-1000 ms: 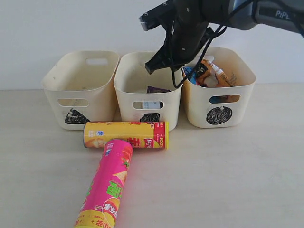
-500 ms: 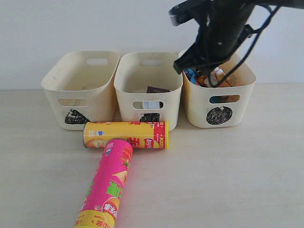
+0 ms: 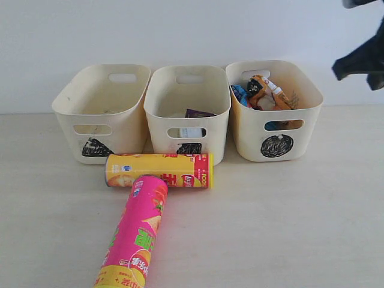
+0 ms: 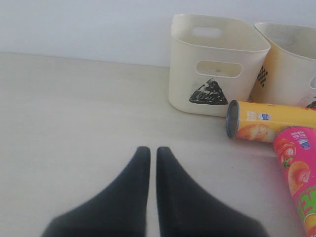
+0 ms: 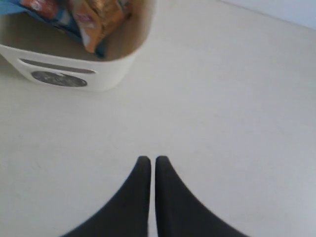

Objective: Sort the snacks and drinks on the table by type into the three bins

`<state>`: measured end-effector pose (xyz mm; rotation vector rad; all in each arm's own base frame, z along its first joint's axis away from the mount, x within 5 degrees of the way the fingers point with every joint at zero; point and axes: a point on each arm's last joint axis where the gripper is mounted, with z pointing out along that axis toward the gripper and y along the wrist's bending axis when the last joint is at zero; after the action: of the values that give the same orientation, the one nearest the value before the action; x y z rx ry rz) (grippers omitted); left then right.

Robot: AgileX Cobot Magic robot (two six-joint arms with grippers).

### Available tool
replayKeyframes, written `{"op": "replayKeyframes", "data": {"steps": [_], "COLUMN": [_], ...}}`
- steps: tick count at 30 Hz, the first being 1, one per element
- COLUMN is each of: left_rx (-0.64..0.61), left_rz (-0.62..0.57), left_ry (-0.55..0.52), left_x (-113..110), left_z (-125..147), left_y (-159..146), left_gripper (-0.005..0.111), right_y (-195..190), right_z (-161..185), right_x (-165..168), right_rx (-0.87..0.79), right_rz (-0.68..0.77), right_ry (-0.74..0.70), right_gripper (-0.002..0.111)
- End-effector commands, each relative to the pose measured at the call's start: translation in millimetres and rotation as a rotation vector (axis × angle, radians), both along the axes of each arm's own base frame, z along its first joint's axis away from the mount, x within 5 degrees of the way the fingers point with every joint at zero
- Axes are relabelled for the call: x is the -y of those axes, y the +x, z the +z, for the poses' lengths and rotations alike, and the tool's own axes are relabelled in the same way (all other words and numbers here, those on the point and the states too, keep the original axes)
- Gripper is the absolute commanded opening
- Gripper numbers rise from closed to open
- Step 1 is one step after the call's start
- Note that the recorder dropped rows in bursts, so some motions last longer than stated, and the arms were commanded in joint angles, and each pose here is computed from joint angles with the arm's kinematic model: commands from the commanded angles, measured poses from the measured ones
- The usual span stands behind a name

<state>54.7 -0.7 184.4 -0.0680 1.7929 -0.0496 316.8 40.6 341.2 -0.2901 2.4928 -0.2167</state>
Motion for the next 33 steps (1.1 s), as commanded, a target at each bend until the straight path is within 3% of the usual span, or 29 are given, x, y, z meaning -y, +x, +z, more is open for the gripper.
{"op": "replayKeyframes", "data": {"steps": [1, 6, 15, 23, 27, 33], "left_rx": [0.02, 0.02, 0.02, 0.02, 0.02, 0.02], "left_rz": [0.003, 0.003, 0.003, 0.003, 0.003, 0.003], "left_ry": [-0.008, -0.008, -0.008, -0.008, -0.008, -0.008], "left_x": [0.0, 0.0, 0.0, 0.0, 0.0, 0.0], "left_z": [2.4, 2.4, 2.4, 2.4, 2.4, 2.4], "left_y": [-0.1, -0.1, -0.1, -0.1, -0.1, -0.1], "left_gripper": [0.004, 0.004, 0.004, 0.004, 0.004, 0.004], "right_y": [-30.2, -65.0, -112.3, -166.1, -196.5, -225.9], "right_z": [-2.8, -7.3, -2.2, -5.0, 2.9, 16.5], "right_x": [34.0, 50.7, 46.6, 47.2, 45.6, 45.9], "right_rx": [-0.008, 0.046, 0.406, 0.521, 0.594, 0.722], "right_rz": [-0.105, -0.164, -0.182, -0.162, -0.185, -0.165], "right_ry": [0.017, 0.069, 0.211, 0.212, 0.296, 0.306], "right_gripper": [0.0, 0.0, 0.0, 0.0, 0.0, 0.0]}}
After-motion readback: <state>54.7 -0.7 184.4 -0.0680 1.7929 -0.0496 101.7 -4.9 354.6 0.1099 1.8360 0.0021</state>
